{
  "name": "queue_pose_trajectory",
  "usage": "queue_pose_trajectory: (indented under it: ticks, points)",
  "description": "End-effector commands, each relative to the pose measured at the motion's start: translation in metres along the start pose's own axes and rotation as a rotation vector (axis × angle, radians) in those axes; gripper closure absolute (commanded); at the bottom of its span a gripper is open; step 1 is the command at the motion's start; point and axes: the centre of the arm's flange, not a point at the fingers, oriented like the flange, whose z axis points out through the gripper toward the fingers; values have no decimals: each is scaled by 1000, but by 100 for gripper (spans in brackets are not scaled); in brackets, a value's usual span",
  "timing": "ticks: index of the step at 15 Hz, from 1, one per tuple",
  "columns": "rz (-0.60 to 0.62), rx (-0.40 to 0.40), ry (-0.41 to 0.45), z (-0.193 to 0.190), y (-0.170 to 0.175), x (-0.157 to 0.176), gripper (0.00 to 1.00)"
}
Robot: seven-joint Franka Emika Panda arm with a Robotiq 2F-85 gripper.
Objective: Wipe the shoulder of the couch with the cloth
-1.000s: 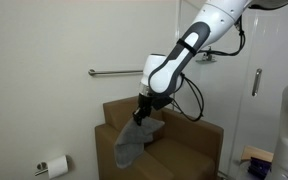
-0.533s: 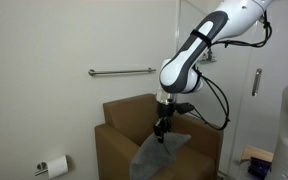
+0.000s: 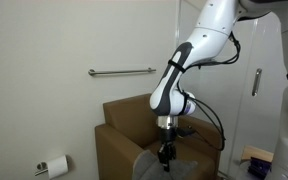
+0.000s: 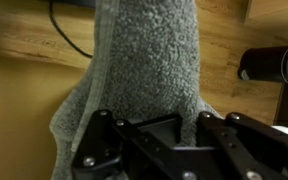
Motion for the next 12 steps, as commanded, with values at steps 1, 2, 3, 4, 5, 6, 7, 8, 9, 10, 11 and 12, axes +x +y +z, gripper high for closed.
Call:
queue_pose_trajectory:
  ticks: [1, 2, 3, 4, 5, 6, 7, 8, 9, 10, 11, 12]
  points:
    - [-23, 3, -23, 59, 8, 39, 97]
    - [-24, -15, -18, 70, 10, 54, 97]
    - [-30, -32, -11, 77, 12, 68, 97]
    - [-37, -52, -11, 80, 17, 88, 96]
    - [-40, -66, -24, 82, 19, 101, 96]
    - [-30, -75, -39, 75, 24, 115, 96]
    - [-21, -87, -48, 68, 26, 123, 96]
    - [-15, -106, -49, 62, 26, 131, 96]
    - [-9, -117, -36, 54, 27, 143, 96]
    - [-6, -132, -18, 46, 28, 157, 96]
    - [-5, -146, 9, 38, 31, 174, 96]
    - [-2, -166, 36, 30, 34, 191, 97]
